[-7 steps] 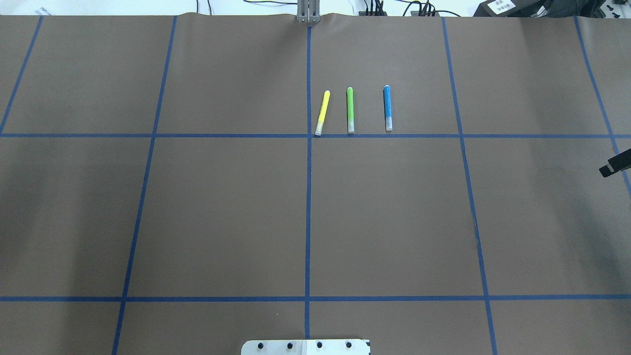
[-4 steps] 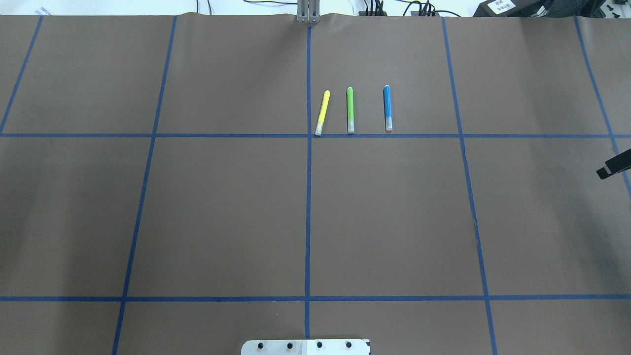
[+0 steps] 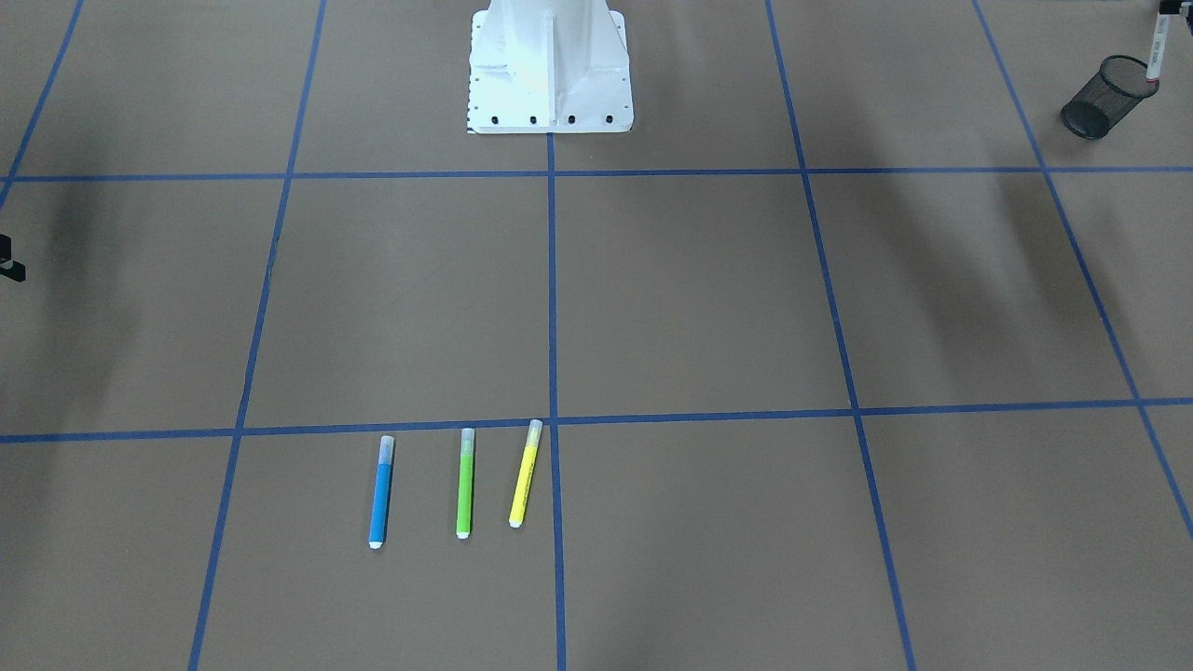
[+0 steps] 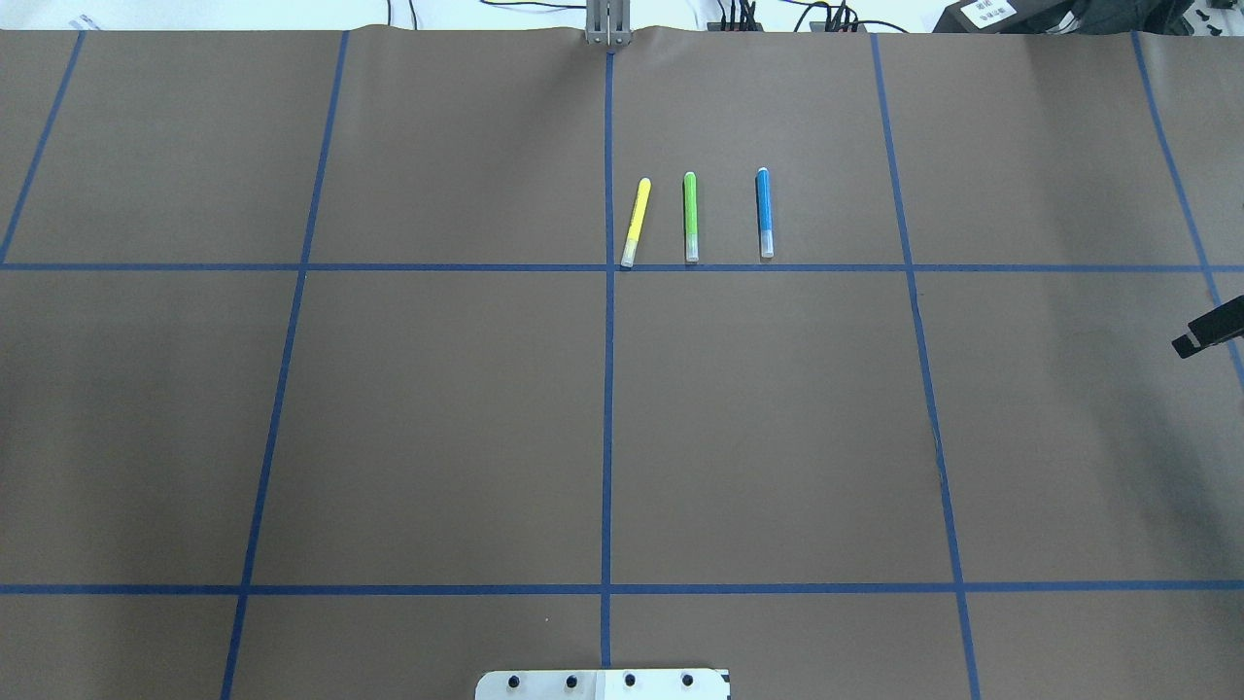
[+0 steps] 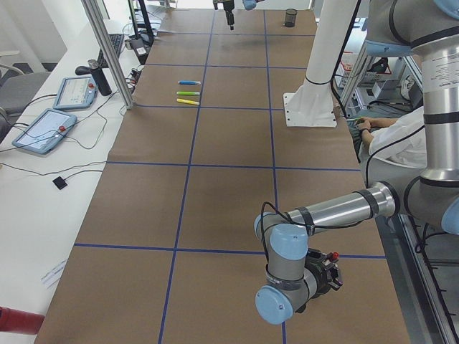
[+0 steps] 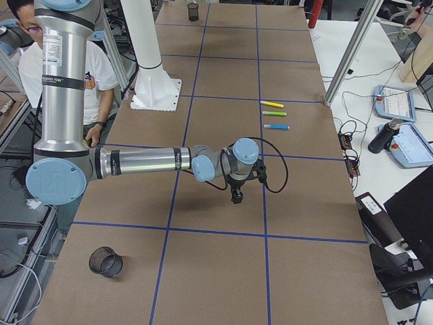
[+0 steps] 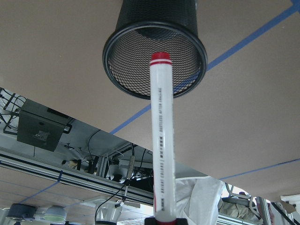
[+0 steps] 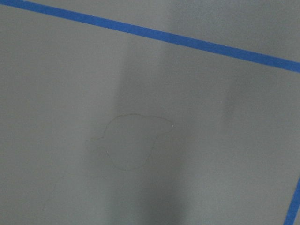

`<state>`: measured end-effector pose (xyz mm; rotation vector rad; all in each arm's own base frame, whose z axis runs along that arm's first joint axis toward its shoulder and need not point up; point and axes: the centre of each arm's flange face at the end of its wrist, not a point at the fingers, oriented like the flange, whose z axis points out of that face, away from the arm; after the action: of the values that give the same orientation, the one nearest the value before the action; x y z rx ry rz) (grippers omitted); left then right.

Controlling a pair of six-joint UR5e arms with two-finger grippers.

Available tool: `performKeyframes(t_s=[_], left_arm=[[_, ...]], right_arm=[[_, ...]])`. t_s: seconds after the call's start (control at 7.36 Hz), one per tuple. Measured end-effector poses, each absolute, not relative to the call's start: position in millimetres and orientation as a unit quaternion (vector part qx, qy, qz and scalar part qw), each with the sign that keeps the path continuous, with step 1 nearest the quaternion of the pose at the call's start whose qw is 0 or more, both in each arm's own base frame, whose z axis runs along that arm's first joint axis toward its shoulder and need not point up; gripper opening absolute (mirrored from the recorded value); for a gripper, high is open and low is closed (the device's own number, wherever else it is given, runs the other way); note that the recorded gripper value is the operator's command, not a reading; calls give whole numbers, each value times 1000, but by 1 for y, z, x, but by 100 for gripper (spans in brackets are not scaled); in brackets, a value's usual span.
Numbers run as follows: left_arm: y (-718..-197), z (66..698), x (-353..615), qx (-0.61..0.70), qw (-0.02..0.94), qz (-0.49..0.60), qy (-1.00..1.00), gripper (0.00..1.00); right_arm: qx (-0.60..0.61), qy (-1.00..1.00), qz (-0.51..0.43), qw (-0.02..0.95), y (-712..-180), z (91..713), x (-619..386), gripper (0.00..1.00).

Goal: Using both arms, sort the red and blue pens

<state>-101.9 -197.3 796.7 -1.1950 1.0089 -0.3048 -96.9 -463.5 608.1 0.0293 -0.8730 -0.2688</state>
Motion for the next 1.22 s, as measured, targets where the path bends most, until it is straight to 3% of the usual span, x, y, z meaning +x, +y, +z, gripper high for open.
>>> performKeyframes(t_s=[0.54,0.82,0.95,1.22], left_arm=[[-187,815,-97,-544,679,-159,466,2],[-185,825,-94,-538,676,-168,475,18],[-183,836,-93,-532,678,-170,479,99],[-183,848,-91,-519,679,-180,486,100]], right_arm=[[14,-421,-132,897,-464,608,-99,100],[12,-421,-133,897,-464,609,-101,100],[12,-421,-134,897,-463,609,-101,100],[12,-421,-134,897,-463,609,-102,100]])
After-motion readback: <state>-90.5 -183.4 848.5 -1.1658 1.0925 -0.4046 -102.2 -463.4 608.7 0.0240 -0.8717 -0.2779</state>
